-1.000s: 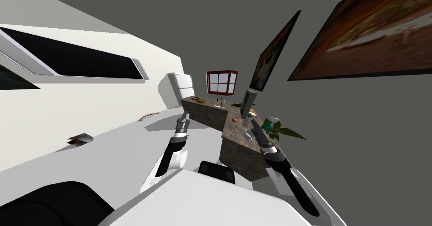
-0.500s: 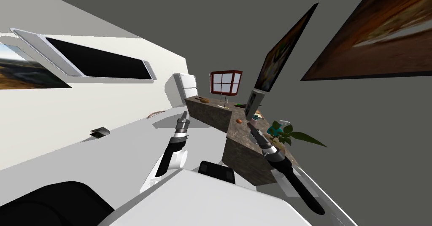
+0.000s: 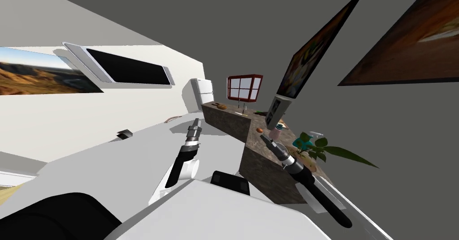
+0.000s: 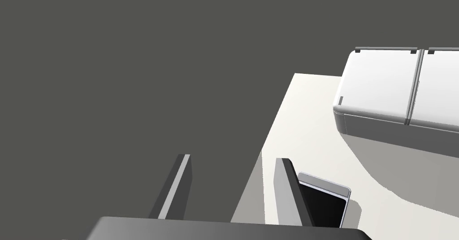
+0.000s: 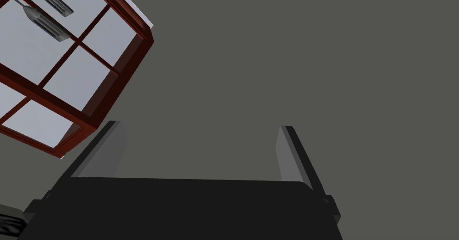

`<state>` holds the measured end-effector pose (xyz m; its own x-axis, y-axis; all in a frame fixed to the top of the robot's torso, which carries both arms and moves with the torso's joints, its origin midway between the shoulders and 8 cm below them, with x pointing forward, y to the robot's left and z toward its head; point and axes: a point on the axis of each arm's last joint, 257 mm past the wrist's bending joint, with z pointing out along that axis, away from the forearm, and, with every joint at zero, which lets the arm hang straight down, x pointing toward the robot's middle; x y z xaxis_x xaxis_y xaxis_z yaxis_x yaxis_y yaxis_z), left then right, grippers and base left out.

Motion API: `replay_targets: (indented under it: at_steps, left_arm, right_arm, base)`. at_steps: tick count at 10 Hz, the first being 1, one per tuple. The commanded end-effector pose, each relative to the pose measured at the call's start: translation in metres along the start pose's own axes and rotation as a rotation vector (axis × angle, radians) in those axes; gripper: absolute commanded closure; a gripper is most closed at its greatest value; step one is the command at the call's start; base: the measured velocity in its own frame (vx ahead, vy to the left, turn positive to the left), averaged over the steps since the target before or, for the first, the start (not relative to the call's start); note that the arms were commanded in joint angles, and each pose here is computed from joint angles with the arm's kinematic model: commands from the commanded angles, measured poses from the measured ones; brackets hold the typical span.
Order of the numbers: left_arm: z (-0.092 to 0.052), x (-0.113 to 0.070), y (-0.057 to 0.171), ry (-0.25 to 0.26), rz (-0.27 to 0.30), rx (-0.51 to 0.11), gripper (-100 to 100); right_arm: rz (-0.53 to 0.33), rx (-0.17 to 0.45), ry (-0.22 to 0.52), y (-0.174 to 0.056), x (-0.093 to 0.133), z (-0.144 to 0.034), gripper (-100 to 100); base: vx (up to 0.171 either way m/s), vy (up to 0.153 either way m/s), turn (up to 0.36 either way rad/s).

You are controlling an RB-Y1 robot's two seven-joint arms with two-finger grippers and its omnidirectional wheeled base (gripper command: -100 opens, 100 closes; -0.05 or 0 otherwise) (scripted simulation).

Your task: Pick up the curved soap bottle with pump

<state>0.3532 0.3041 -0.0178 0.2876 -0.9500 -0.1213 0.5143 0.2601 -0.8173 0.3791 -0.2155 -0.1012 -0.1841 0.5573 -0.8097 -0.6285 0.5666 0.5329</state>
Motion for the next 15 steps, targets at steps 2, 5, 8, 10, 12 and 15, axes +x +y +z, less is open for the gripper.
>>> replay_targets:
  at_steps: [2, 5, 8, 10, 12, 15]
  left_arm:
    - [0.000, 0.000, 0.000, 0.000, 0.000, 0.000, 0]
    - [0.000, 0.000, 0.000, 0.000, 0.000, 0.000, 0]
    - [0.000, 0.000, 0.000, 0.000, 0.000, 0.000, 0]
    - [0.000, 0.000, 0.000, 0.000, 0.000, 0.000, 0]
    - [0.000, 0.000, 0.000, 0.000, 0.000, 0.000, 0]
    - [0.000, 0.000, 0.000, 0.000, 0.000, 0.000, 0]
  right_arm:
    - [-0.068, 0.029, 0.102, -0.022, 0.014, -0.010, -100]
    - [-0.142, 0.050, 0.214, -0.040, 0.023, -0.025, -100]
    - [-0.229, 0.102, 0.354, -0.076, 0.036, -0.053, -100]
    - [-0.251, 0.101, 0.385, -0.078, 0.033, -0.057, -100]
    - [-0.303, 0.128, 0.467, -0.097, 0.035, -0.075, -100]
    - [-0.360, 0.158, 0.555, -0.117, 0.033, -0.095, -100]
  base:
    - [-0.013, 0.045, 0.111]
    - [-0.009, 0.042, 0.098]
    - [-0.012, 0.033, 0.123]
    - [-0.006, 0.016, 0.035]
    - [-0.007, 0.019, 0.107]
    - [-0.006, 0.015, 0.074]
